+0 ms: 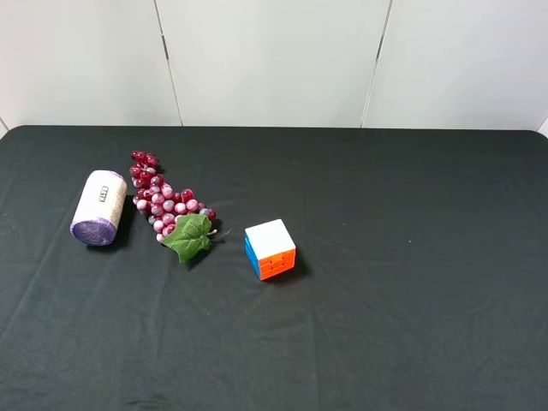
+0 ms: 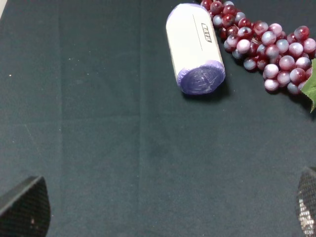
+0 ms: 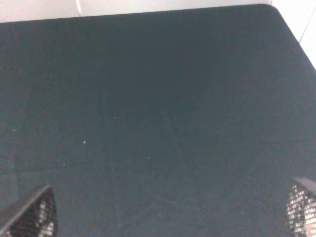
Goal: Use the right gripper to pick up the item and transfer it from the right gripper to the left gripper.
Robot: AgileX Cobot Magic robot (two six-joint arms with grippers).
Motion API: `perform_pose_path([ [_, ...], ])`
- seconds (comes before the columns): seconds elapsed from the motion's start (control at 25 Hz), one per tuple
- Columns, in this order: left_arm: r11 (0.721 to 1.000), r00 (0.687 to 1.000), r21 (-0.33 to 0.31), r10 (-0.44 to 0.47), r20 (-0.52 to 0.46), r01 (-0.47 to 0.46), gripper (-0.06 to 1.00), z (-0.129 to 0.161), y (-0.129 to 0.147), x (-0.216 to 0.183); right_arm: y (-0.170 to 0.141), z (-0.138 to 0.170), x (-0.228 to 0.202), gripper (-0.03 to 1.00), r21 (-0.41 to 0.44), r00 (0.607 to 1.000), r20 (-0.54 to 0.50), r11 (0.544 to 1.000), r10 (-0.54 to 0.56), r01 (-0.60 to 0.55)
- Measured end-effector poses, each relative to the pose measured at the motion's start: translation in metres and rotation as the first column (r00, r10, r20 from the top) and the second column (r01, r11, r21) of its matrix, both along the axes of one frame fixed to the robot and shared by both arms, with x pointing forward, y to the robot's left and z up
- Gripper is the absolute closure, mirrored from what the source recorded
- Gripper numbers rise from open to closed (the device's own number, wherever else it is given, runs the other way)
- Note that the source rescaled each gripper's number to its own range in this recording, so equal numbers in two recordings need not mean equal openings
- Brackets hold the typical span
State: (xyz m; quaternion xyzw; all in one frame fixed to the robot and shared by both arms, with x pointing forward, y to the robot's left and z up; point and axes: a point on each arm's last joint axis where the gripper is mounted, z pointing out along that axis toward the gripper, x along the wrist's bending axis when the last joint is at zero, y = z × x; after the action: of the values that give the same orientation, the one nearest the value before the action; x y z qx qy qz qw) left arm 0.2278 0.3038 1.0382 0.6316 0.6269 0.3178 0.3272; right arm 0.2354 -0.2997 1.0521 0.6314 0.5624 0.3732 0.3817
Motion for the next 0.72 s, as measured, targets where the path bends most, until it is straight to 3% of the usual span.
perform_pose_path([
  [0.72, 1.0, 1.0, 0.0, 0.0, 0.0, 0.0, -0.05, 0.0, 0.0, 0.0, 0.0, 0.0, 0.0, -0.03, 0.0, 1.0, 0.0, 1.0, -0.004, 0.004],
])
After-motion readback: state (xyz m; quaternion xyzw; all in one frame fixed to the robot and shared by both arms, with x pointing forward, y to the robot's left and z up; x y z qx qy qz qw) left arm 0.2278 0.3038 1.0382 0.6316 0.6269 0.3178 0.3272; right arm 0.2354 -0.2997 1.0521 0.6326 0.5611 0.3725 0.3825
